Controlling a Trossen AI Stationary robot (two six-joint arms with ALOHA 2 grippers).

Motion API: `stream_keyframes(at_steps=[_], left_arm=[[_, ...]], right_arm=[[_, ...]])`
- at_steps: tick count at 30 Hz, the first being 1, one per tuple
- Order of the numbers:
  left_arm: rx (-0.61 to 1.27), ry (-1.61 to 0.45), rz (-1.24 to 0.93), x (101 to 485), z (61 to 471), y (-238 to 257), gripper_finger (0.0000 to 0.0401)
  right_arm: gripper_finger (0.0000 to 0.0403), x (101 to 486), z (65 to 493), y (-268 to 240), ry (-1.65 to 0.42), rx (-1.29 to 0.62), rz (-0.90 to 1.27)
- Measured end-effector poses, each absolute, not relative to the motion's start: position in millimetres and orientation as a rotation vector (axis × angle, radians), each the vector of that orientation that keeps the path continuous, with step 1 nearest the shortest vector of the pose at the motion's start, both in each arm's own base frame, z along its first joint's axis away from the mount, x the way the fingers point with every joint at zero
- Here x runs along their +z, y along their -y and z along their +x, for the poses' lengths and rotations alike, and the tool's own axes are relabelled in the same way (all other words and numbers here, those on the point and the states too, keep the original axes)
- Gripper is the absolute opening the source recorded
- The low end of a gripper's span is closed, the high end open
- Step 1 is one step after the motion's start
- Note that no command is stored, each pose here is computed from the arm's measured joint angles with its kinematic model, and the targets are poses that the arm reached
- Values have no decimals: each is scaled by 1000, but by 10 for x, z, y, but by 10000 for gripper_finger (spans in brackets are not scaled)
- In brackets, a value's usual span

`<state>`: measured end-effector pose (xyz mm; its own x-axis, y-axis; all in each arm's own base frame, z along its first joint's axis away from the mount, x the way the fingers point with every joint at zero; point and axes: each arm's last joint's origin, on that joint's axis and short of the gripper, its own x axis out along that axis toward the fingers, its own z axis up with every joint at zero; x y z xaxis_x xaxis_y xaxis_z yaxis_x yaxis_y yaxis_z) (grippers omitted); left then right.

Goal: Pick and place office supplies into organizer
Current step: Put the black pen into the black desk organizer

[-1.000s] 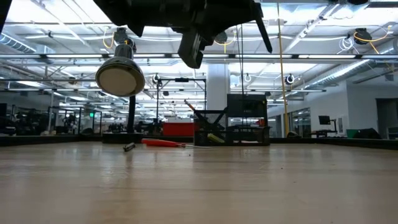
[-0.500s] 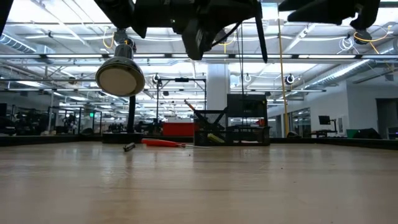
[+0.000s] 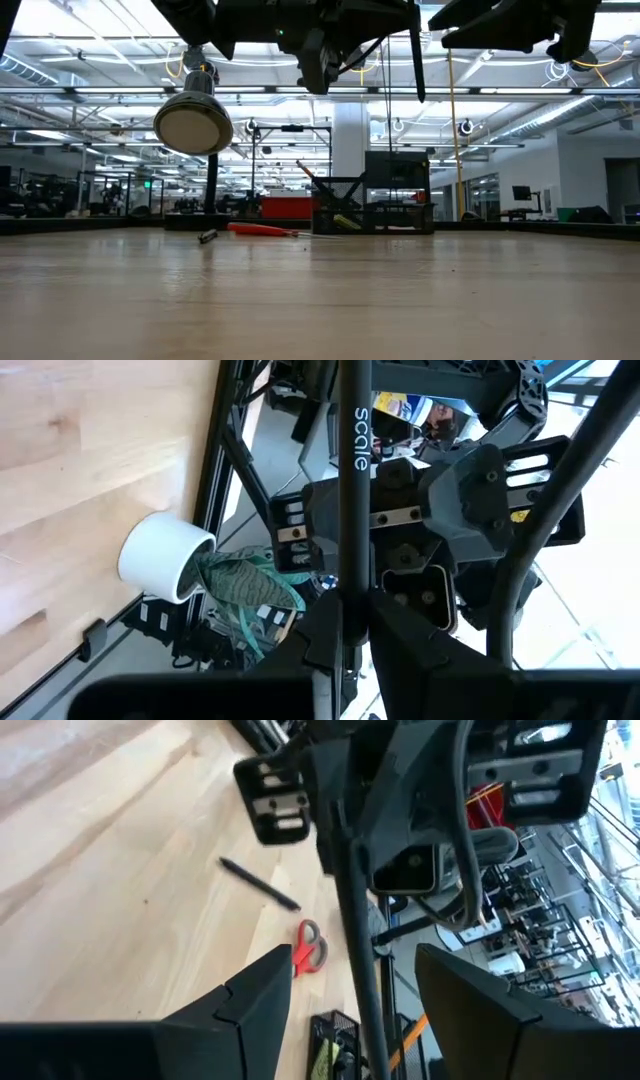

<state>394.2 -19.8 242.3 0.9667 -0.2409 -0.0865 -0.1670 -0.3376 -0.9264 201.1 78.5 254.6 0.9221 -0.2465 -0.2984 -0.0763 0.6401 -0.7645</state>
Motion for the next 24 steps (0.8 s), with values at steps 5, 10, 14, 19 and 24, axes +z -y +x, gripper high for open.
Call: stream_keyframes(at_steps=[5, 10, 14, 19, 24], left_arm=[[-97, -293, -1926, 2437, 3942, 234, 42], [-100, -295, -1925, 2438, 3940, 257, 42], [-100, -280, -1924, 2444, 3941, 264, 42], [-100, -278, -1921, 2445, 3941, 263, 42], [-116, -268, -1926, 2461, 3942, 263, 42]], right_arm=[[197, 2525, 2078, -764, -396, -120, -866], [191, 2517, 2158, -751, -366, -100, -861], [185, 2491, 2202, -727, -376, -113, -873], [173, 2482, 2218, -716, -381, -117, -882], [155, 2486, 2221, -718, -371, -98, -876]])
